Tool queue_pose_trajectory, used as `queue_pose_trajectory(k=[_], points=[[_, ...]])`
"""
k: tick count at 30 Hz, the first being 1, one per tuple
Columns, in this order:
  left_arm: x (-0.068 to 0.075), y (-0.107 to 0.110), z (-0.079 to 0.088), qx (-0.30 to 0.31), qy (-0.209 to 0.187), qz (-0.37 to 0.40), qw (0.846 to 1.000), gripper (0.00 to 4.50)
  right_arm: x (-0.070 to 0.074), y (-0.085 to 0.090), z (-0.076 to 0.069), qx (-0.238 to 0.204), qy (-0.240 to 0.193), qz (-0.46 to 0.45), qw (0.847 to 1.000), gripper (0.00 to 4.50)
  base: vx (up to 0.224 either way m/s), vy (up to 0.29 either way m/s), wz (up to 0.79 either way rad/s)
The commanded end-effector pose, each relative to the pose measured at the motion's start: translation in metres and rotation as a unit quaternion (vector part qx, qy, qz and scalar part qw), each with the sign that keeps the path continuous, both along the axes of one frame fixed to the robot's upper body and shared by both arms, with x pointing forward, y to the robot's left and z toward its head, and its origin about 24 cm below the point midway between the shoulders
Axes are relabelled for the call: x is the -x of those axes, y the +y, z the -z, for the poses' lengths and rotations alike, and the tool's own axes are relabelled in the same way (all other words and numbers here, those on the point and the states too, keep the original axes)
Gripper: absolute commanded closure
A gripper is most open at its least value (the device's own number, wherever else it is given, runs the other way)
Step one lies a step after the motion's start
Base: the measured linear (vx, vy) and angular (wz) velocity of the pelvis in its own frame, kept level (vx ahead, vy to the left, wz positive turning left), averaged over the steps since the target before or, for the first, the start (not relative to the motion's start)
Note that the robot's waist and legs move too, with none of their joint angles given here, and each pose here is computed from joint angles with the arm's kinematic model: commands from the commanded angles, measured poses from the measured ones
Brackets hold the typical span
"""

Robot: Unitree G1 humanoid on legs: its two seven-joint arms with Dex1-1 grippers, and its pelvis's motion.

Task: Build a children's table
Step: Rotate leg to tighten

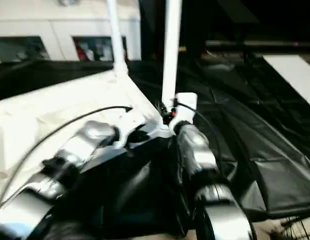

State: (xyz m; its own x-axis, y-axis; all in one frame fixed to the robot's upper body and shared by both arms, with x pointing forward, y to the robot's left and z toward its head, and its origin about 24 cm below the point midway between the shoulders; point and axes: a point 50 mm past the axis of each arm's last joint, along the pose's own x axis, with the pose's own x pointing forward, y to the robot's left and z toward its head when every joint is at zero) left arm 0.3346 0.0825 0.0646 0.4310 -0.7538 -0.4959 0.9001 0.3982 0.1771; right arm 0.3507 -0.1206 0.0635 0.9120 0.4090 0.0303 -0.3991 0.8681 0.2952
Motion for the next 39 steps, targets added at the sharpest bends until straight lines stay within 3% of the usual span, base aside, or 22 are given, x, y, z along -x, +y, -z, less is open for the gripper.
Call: queue_pose_trajectory(k=[1,4,5,7,8,12,14,17,20,22,25,29,34,39], points=[[0.002,0.0,-0.012,0.032,-0.015,0.024,0.999,3.95,0.002,-0.001,-0.011,-0.017,-0.026,-0.019,0.999,2.65,0.0,0.0,0.0],[0.003,0.009,-0.026,0.08,-0.018,0.018,0.996,3.7,0.008,-0.003,-0.023,-0.02,-0.059,-0.049,0.997,2.65,0.0,0.0,0.0],[0.003,0.017,-0.038,0.123,-0.022,0.012,0.992,3.58,0.012,-0.004,-0.029,-0.016,-0.073,-0.07,0.995,2.65,0.0,0.0,0.0],[0.003,0.018,-0.039,0.126,-0.022,0.012,0.992,3.51,0.012,-0.004,-0.029,-0.015,-0.073,-0.071,0.995,2.65,0.0,0.0,0.0],[-0.001,0.031,-0.06,0.197,-0.028,-0.011,0.98,3.48,0.016,-0.006,-0.033,-0.001,-0.085,-0.097,0.992,2.65,0.0,0.0,0.0],[-0.016,0.046,-0.084,0.27,-0.048,-0.07,0.959,3.1,0.018,-0.008,-0.036,0.008,-0.096,-0.114,0.989,2.65,0.0,0.0,0.0],[-0.026,0.05,-0.092,0.277,-0.063,-0.115,0.952,2.94,0.019,-0.007,-0.036,0.013,-0.097,-0.122,0.988,2.65,0.0,0.0,0.0],[-0.047,0.054,-0.099,0.226,-0.094,-0.215,0.945,2.71,0.02,0.001,-0.036,0.037,-0.099,-0.147,0.983,2.65,0.0,0.0,0.0],[-0.054,0.039,-0.111,0.218,-0.111,-0.224,0.943,2.53,0.019,0.009,-0.033,0.053,-0.094,-0.156,0.982,2.65,0.0,0.0,0.0],[-0.053,0.029,-0.115,0.23,-0.107,-0.204,0.946,2.28,0.018,0.01,-0.032,0.06,-0.092,-0.153,0.982,2.65,0.0,0.0,0.0],[-0.042,-0.006,-0.128,0.253,-0.099,-0.119,0.955,2.16,0.016,0.012,-0.025,0.091,-0.074,-0.148,0.982,2.65,0.0,0.0,0.0],[-0.019,-0.031,-0.151,0.322,-0.08,-0.017,0.943,1.82,0.013,0.008,-0.022,0.098,-0.06,-0.134,0.984,2.65,0.0,0.0,0.0],[-0.012,-0.035,-0.155,0.335,-0.062,0.005,0.94,1.42,0.012,0.005,-0.019,0.109,-0.055,-0.131,0.984,2.65,0.0,0.0,0.0],[-0.028,-0.016,-0.143,0.29,-0.096,-0.073,0.949,1.1,0.01,0.003,-0.021,0.115,-0.056,-0.13,0.983,2.65,0.0,0.0,0.0]])
